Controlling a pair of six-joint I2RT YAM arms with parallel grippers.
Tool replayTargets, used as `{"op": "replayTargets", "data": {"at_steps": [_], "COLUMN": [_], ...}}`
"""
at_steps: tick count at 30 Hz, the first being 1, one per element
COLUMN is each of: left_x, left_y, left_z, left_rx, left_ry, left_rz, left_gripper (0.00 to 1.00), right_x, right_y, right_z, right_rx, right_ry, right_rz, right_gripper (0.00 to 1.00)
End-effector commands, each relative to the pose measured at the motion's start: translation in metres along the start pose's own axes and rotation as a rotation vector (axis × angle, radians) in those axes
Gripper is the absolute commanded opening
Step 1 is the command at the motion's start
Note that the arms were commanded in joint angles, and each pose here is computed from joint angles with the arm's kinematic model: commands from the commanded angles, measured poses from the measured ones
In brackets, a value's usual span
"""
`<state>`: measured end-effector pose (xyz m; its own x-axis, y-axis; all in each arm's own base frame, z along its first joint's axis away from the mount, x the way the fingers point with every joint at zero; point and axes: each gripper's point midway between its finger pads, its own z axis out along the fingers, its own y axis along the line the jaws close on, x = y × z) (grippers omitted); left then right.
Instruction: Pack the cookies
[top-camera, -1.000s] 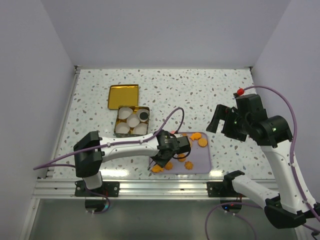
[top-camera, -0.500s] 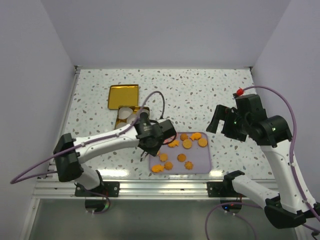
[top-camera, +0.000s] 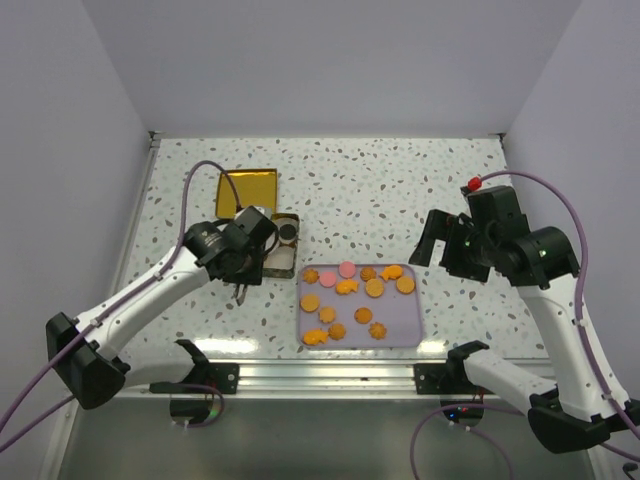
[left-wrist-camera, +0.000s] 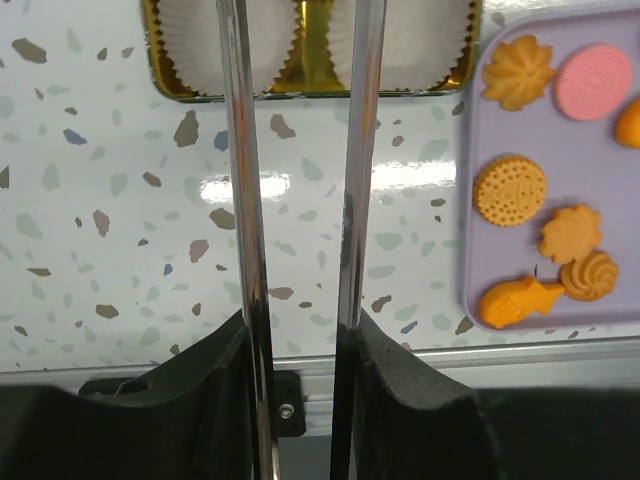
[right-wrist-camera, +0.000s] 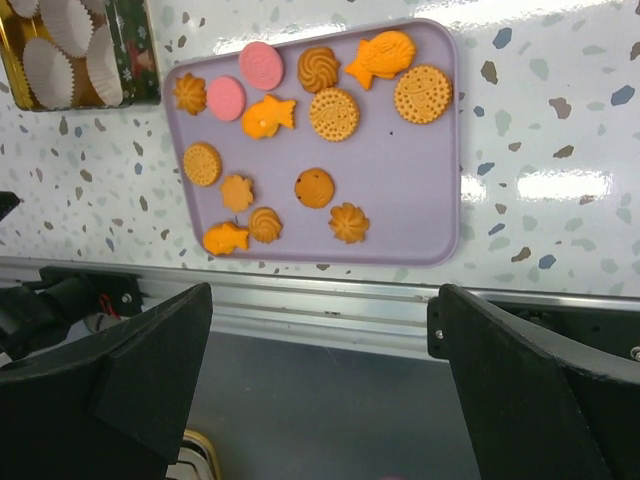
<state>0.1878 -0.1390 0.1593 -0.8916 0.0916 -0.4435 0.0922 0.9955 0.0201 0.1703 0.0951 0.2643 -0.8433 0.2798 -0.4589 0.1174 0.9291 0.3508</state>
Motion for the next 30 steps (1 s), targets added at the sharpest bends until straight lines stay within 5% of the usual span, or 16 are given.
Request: {"op": "replayTargets", "data": {"at_steps": [1,10,14,30], "left_x": [-0.005,-0.015,-0.023,-0.04], "left_y": [0.016,0.026,0.028,0.039], "left_z": [0.002,0.026,0.035,0.054], "left_rx": [-0.018,-0.016,-0.019,-0.041], "left_ry": [-0.019,0.038,0.036,0.065], "left_rz": [-0.092,-0.134,-0.124,-0.105], "left_gripper": [0.0,0.01,0.13,0.3], "right_x": [0.007,0.01,0.011,0.011], "right_y": [0.003,0.008,0.007,0.003], "right_z": [-0.001,0.0,0.0,0.005], "right_rx": [-0.024,-0.048,-0.045,-0.028], "right_ry": [0.035,0.059,0.061,0.064], "right_rz": [-0.017,-0.019,-0.02,-0.033], "right_gripper": [0.99,0.99,0.99,0.99]}}
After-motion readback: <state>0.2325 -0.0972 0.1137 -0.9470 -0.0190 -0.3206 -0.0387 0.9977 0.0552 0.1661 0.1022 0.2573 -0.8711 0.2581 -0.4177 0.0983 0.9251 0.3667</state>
